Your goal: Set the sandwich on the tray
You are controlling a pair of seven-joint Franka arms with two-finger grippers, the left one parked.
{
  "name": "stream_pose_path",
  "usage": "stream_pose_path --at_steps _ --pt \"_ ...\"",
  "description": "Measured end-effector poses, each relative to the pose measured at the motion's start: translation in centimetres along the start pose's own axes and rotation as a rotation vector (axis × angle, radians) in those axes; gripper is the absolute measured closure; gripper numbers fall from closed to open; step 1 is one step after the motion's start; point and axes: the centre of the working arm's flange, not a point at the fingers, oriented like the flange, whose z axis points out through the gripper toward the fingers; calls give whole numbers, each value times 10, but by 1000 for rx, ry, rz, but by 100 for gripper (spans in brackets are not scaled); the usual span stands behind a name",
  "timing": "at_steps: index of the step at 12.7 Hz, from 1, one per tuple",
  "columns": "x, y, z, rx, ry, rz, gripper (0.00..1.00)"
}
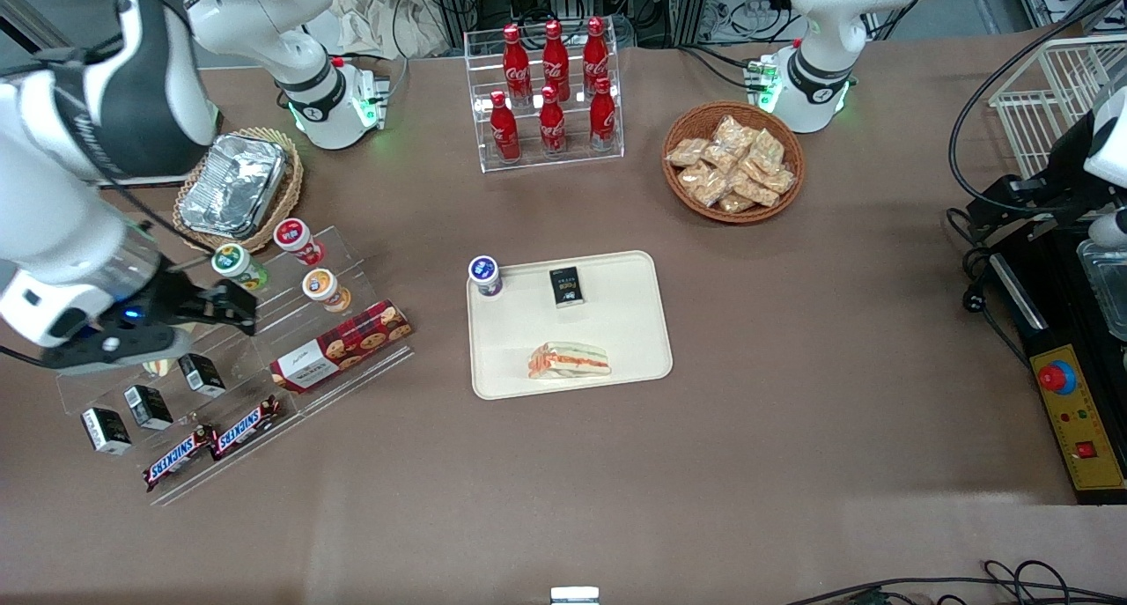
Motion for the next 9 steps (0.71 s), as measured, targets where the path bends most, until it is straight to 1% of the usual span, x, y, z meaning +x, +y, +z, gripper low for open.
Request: stream_pose_path --at_steps 4,9 --pt "-28 31 -3 35 -13 62 0" --pt "-36 61 -1 41 -33 112 0"
